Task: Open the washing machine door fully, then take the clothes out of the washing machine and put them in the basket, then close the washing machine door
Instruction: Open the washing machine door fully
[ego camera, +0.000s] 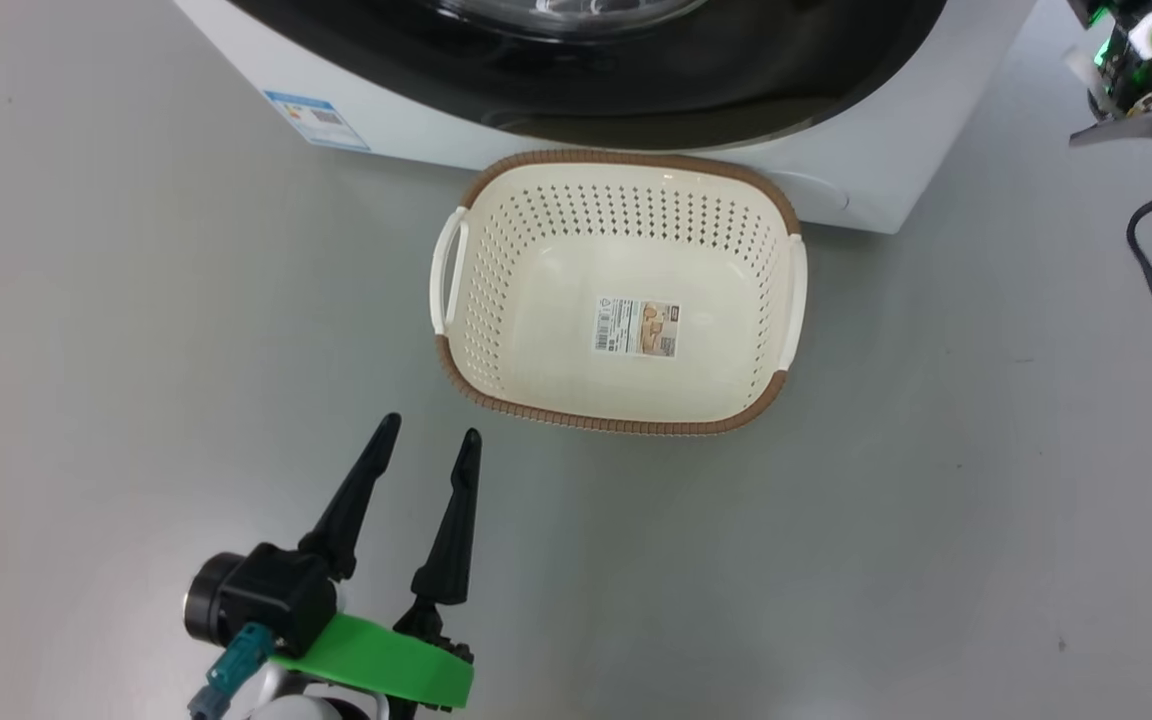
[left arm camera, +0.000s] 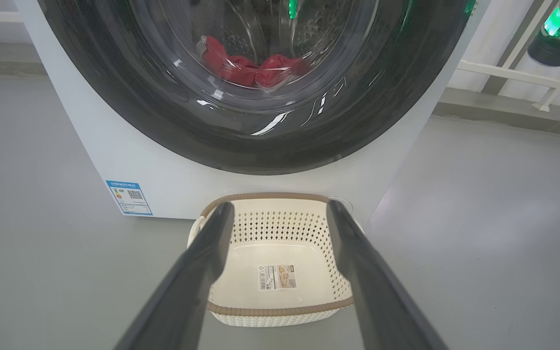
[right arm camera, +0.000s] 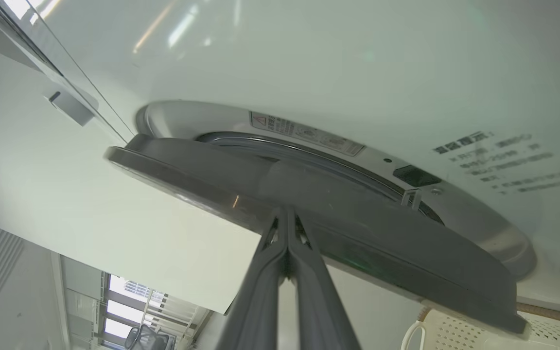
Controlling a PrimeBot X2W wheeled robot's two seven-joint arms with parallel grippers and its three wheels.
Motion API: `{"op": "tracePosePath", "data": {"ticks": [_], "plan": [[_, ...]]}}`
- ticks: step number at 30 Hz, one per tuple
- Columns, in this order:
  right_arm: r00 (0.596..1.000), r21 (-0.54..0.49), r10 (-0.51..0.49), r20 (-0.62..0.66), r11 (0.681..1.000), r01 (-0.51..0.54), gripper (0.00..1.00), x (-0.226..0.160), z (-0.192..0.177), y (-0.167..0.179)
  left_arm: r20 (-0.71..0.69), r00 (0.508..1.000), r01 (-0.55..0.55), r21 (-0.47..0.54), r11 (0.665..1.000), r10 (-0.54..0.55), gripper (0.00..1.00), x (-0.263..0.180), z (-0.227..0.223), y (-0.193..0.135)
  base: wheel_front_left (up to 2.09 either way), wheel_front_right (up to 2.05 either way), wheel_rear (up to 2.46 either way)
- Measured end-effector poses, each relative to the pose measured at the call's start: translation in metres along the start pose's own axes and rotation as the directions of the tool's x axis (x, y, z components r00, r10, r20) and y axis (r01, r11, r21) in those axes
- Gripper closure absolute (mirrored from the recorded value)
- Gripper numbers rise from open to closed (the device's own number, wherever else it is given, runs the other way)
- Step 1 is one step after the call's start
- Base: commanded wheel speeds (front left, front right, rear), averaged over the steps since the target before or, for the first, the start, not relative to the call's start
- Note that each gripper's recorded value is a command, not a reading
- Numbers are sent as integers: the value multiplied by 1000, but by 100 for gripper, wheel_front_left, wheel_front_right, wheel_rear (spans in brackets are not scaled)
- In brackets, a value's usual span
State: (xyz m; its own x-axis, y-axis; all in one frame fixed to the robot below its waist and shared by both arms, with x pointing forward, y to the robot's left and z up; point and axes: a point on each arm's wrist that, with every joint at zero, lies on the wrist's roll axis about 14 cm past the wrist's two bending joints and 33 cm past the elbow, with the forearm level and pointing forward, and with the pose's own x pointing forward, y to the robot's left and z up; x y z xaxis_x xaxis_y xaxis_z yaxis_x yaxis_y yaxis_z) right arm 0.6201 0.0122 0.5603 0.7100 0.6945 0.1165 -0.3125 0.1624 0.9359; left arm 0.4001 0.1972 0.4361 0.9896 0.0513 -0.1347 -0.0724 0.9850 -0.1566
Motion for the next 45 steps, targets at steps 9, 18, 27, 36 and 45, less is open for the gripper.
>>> {"op": "tracePosePath", "data": {"ticks": [9,18,27,36,45], "plan": [[994,48,-10,-109,999,15,100,17,-3,-18,-30,1000,-10,-3,1000,10,0,6,-11,4,0,0,0],[985,57,-36,-170,997,47,100,26,-3,-31,-32,999,-17,-7,1000,17,0,11,-12,5,0,0,0],[977,63,-48,-207,996,63,100,30,-13,-33,-28,1000,-13,-16,1000,13,0,9,-10,3,0,0,0],[966,54,-23,-259,998,38,100,29,-27,-13,-4,1000,-11,-18,1000,10,0,6,0,1,0,0,0],[945,41,-20,-326,999,35,100,12,-56,0,35,999,-5,-23,1000,6,0,0,14,-2,0,0,0]]}}
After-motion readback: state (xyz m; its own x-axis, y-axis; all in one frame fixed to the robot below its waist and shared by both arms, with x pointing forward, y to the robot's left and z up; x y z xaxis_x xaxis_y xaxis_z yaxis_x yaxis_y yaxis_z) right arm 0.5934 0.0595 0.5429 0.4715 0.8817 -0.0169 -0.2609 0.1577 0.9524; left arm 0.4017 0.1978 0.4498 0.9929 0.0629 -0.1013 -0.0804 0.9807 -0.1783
